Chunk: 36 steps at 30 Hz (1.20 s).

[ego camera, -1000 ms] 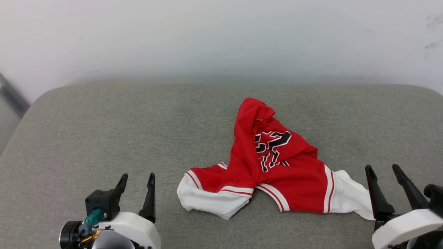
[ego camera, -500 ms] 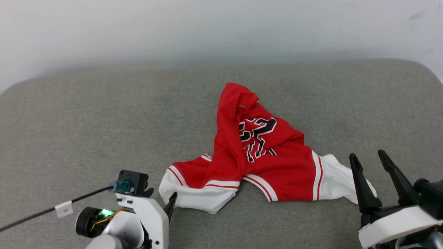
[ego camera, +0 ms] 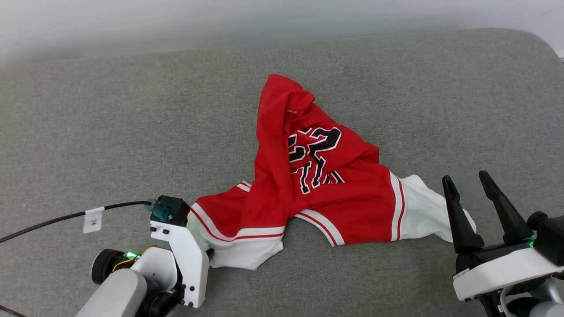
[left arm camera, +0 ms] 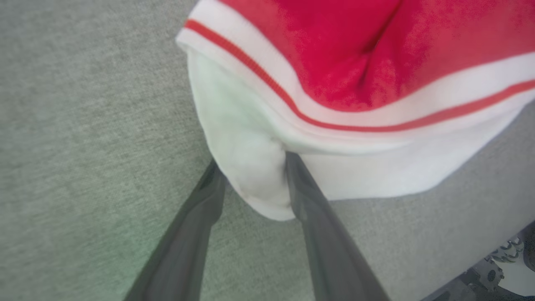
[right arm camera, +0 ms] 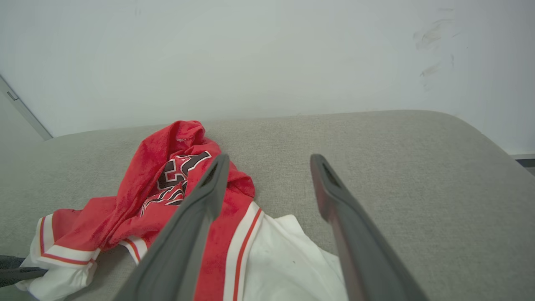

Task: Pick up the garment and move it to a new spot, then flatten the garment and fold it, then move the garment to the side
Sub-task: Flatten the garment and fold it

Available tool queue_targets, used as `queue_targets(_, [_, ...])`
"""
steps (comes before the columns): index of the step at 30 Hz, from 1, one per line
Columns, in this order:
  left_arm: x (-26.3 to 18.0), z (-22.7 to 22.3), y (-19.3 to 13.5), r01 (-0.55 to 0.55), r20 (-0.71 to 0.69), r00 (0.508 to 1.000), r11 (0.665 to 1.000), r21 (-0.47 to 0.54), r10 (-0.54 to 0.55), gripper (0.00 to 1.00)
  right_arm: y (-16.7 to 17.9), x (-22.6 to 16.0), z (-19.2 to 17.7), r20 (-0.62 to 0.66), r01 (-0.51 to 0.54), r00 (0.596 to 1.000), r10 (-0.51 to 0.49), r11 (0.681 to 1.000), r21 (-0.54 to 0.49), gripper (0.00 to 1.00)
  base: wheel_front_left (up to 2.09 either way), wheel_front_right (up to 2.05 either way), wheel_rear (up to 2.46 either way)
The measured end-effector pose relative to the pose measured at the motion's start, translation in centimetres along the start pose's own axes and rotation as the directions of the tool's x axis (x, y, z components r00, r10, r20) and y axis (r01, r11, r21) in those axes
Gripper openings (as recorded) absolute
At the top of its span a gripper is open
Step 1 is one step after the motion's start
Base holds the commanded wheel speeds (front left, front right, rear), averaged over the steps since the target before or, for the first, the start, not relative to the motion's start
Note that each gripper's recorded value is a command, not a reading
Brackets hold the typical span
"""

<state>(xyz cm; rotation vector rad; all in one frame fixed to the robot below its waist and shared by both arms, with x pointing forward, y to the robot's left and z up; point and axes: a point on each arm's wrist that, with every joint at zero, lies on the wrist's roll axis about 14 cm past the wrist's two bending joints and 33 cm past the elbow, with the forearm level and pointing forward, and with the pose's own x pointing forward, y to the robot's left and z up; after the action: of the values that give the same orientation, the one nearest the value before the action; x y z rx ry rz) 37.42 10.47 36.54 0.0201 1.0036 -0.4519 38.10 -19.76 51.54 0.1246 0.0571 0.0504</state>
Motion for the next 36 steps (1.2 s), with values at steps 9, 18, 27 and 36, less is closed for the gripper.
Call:
queue_targets(9, [-1.2,0.7,-0.3,-0.027,0.117,0.993,1.0,-0.012,0.028,0.0,-1.0,-0.5,0.8,0.007,0.016,1.0,-0.017,0.999,0.044,1.0,0.0,0.0,0.0])
queue_targets(18, [-6.5,5.0,1.2,-0.144,0.428,0.89,0.988,-0.058,0.155,0.0,-5.1,-2.7,-4.0,-0.285,0.103,0.956,-0.076,0.991,0.081,1.0,0.0,0.0,0.0])
queue_targets(27, [-9.2,7.6,0.1,-0.15,0.554,0.82,0.988,-0.042,0.148,0.0,-6.3,-4.5,-10.2,-0.643,0.116,0.764,-0.046,0.991,0.068,1.0,0.0,0.0,0.0])
queue_targets(36, [-8.0,7.9,0.0,-0.131,0.55,0.824,0.99,-0.05,0.137,0.0,-5.3,-1.5,-13.0,-0.746,0.053,0.666,0.003,0.997,0.052,1.0,0.0,0.0,0.0])
